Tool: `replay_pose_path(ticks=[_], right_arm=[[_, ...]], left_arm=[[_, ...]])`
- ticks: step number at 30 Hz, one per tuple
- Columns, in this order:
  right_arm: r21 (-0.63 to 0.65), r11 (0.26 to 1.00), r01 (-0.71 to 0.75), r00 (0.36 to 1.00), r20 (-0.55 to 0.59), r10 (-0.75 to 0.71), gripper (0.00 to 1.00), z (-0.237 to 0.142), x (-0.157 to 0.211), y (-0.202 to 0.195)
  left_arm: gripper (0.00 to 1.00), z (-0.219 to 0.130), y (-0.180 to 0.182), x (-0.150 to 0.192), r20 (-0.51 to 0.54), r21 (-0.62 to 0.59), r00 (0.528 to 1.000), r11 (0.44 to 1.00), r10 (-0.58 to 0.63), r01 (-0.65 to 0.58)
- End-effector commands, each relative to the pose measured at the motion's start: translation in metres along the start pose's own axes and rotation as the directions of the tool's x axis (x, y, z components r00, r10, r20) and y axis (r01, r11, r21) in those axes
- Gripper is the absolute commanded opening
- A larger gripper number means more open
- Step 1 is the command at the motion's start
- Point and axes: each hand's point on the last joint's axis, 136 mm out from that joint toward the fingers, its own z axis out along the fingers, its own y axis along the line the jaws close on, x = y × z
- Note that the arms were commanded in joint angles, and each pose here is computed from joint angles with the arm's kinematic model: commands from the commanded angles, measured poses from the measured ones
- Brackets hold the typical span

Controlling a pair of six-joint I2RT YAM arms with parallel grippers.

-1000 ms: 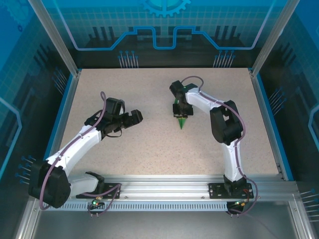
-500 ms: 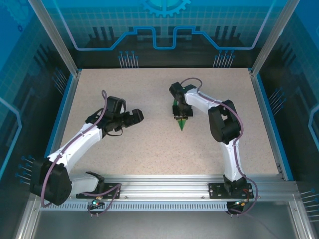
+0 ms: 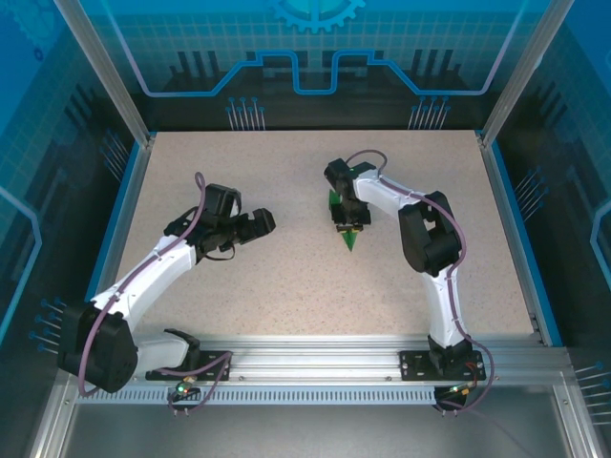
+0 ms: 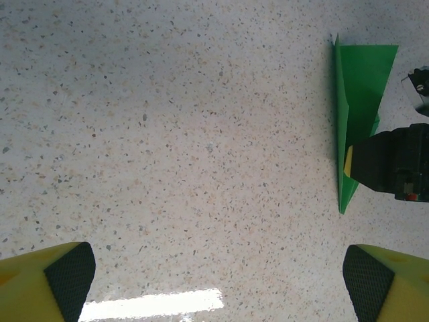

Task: Fold a paper plane with a square sheet of paper (fold left side to right side)
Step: Place the paper plane at the center of the table, then reset both arms

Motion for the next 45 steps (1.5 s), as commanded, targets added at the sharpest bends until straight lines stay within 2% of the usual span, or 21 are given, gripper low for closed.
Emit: replay_pose_path(ticks=[1, 11, 16, 19, 22, 24, 26, 29, 31, 35, 40, 42, 45], right_arm=[[0.008, 1.0, 0.019, 0.999, 0.038, -0.019, 0.26, -0.028, 0.0, -0.001], [0.029, 0.999, 0.035, 0.996, 0.084, -0.037, 0.41, -0.063, 0.018, -0.009], [0.056, 0.997, 0.043, 0.97, 0.239, -0.055, 0.55, -0.118, 0.027, -0.032], [0.075, 0.997, 0.034, 0.919, 0.389, -0.061, 0.69, -0.16, 0.031, -0.056], [0.084, 0.996, 0.006, 0.841, 0.539, -0.051, 0.81, -0.194, 0.034, -0.083], [0.093, 0.995, -0.04, 0.779, 0.626, -0.027, 0.92, -0.208, 0.036, -0.106], [0.081, 0.993, -0.091, 0.715, 0.699, 0.008, 0.99, -0.218, 0.038, -0.125], [0.058, 0.989, -0.136, 0.633, 0.773, 0.041, 1.0, -0.215, 0.039, -0.151], [0.058, 0.982, -0.179, 0.584, 0.81, 0.059, 1.0, -0.204, 0.037, -0.168], [0.037, 0.982, -0.187, 0.552, 0.83, 0.074, 1.0, -0.16, 0.032, -0.187], [0.087, 0.98, -0.178, 0.569, 0.822, 0.031, 1.0, -0.114, 0.022, -0.198], [0.08, 0.986, -0.145, 0.549, 0.836, 0.013, 1.0, -0.103, 0.018, -0.195], [0.062, 0.994, -0.085, 0.503, 0.864, -0.011, 1.0, -0.098, 0.008, -0.187]], left_arm=[[0.99, -0.006, -0.008, -0.007, -0.001, 0.021, 1.0, 1.0, 0.024, -0.024], [0.99, -0.009, -0.012, -0.013, 0.009, 0.048, 1.0, 0.999, 0.007, -0.008], [0.99, -0.018, -0.006, -0.03, 0.085, 0.049, 0.996, 0.999, -0.017, 0.013], [0.99, -0.027, 0.005, -0.048, 0.193, 0.001, 0.981, 1.0, -0.022, 0.023], [0.99, -0.04, 0.019, -0.069, 0.34, -0.061, 0.94, 0.998, -0.006, 0.029], [0.99, -0.05, 0.026, -0.083, 0.444, -0.095, 0.895, 0.995, 0.03, 0.013], [0.99, -0.059, 0.034, -0.092, 0.533, -0.128, 0.844, 0.992, 0.061, 0.009], [0.99, -0.07, 0.054, -0.1, 0.633, -0.21, 0.764, 0.978, 0.123, 0.017], [0.99, -0.07, 0.063, -0.099, 0.644, -0.278, 0.737, 0.96, 0.204, -0.022], [0.99, -0.062, 0.087, -0.098, 0.605, -0.424, 0.738, 0.906, 0.3, -0.021], [0.99, -0.037, 0.111, -0.096, 0.52, -0.571, 0.747, 0.819, 0.414, -0.057], [0.99, -0.023, 0.117, -0.093, 0.477, -0.598, 0.756, 0.796, 0.449, -0.096], [0.99, -0.001, 0.115, -0.089, 0.448, -0.591, 0.738, 0.787, 0.504, -0.179]])
